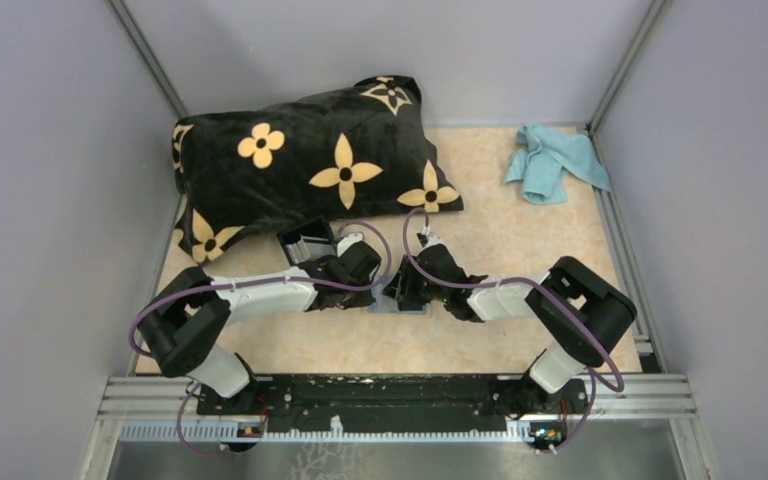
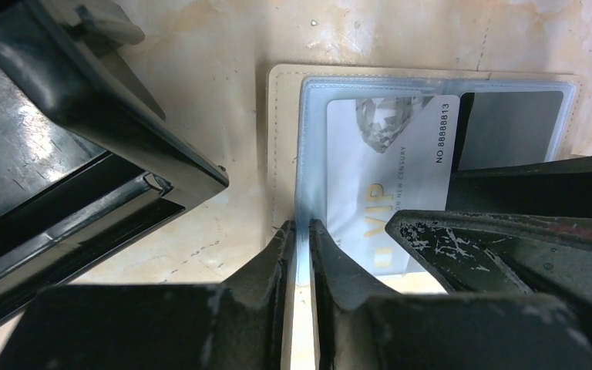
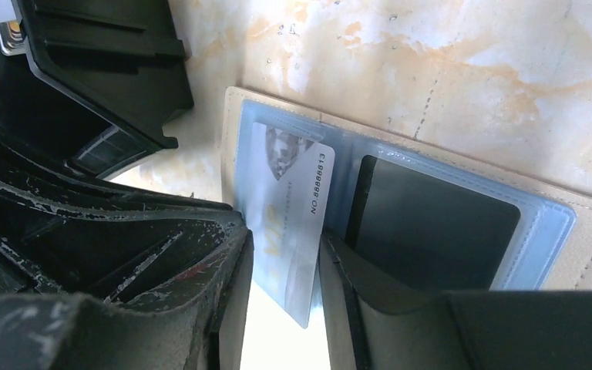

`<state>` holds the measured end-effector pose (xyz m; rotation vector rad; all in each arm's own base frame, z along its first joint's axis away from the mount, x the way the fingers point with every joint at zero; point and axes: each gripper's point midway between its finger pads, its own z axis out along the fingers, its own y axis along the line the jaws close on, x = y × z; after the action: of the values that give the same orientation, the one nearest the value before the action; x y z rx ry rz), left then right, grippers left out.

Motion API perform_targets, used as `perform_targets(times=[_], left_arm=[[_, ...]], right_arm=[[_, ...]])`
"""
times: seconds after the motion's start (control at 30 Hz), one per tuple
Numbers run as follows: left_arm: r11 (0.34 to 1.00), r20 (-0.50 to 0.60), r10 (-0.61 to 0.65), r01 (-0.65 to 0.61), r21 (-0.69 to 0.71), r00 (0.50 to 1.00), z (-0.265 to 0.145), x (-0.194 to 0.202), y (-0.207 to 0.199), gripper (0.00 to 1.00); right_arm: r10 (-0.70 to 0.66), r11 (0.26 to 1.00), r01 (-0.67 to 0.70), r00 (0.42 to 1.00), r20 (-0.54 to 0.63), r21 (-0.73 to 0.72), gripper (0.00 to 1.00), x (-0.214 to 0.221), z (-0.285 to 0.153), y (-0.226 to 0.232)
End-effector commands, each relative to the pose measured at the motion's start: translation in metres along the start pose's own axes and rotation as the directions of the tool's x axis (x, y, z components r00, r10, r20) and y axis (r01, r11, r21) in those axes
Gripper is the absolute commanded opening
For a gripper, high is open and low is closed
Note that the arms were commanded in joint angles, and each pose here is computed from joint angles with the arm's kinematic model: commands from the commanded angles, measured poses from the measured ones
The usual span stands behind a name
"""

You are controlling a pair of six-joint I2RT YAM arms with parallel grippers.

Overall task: Put the credit cards into the card holder
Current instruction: Insert the credit card into the card holder.

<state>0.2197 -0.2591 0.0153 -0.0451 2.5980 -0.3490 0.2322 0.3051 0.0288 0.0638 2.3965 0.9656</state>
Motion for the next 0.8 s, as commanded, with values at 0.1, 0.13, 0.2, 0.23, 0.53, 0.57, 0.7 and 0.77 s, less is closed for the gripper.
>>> perform_targets(times=[0.1, 0.13, 0.2, 0.23, 0.53, 0.57, 0.7, 0.77], left_arm=[[0.989, -0.170, 0.061, -0.083, -0.122, 0.983, 0.012, 0.054, 0.047, 0.18], [0.991, -0.169, 0.060, -0.079, -0.110, 0.984, 0.012, 0.053, 0.044, 0.18], [0.994, -0.165, 0.053, -0.068, -0.083, 0.985, 0.011, 0.053, 0.039, 0.18], [0.996, -0.165, 0.050, -0.062, -0.071, 0.985, 0.010, 0.052, 0.037, 0.18], [0.999, -0.126, 0.046, -0.043, 0.022, 0.991, -0.002, 0.045, 0.023, 0.18], [0.999, -0.123, 0.045, -0.042, 0.034, 0.991, -0.003, 0.044, 0.021, 0.18], [0.996, -0.091, 0.038, -0.030, 0.086, 0.995, -0.012, 0.037, 0.013, 0.21], [0.994, -0.075, 0.032, -0.024, 0.105, 0.997, -0.017, 0.032, 0.009, 0.24]], right_arm=[[-0.086, 0.975, 0.103, 0.992, -0.089, 0.198, 0.39, 0.020, -0.010, -0.037], [-0.098, 0.972, 0.116, 0.990, -0.097, 0.206, 0.40, 0.021, -0.009, -0.036], [-0.119, 0.965, 0.142, 0.986, -0.115, 0.219, 0.40, 0.025, -0.007, -0.032], [-0.127, 0.962, 0.151, 0.985, -0.120, 0.226, 0.40, 0.026, -0.006, -0.031], [-0.151, 0.939, 0.199, 0.972, -0.181, 0.282, 0.41, 0.040, 0.008, -0.031], [-0.150, 0.937, 0.198, 0.972, -0.183, 0.287, 0.41, 0.041, 0.010, -0.031], [-0.138, 0.932, 0.196, 0.970, -0.199, 0.306, 0.41, 0.047, 0.014, -0.039], [-0.133, 0.930, 0.195, 0.968, -0.211, 0.310, 0.41, 0.052, 0.017, -0.043]])
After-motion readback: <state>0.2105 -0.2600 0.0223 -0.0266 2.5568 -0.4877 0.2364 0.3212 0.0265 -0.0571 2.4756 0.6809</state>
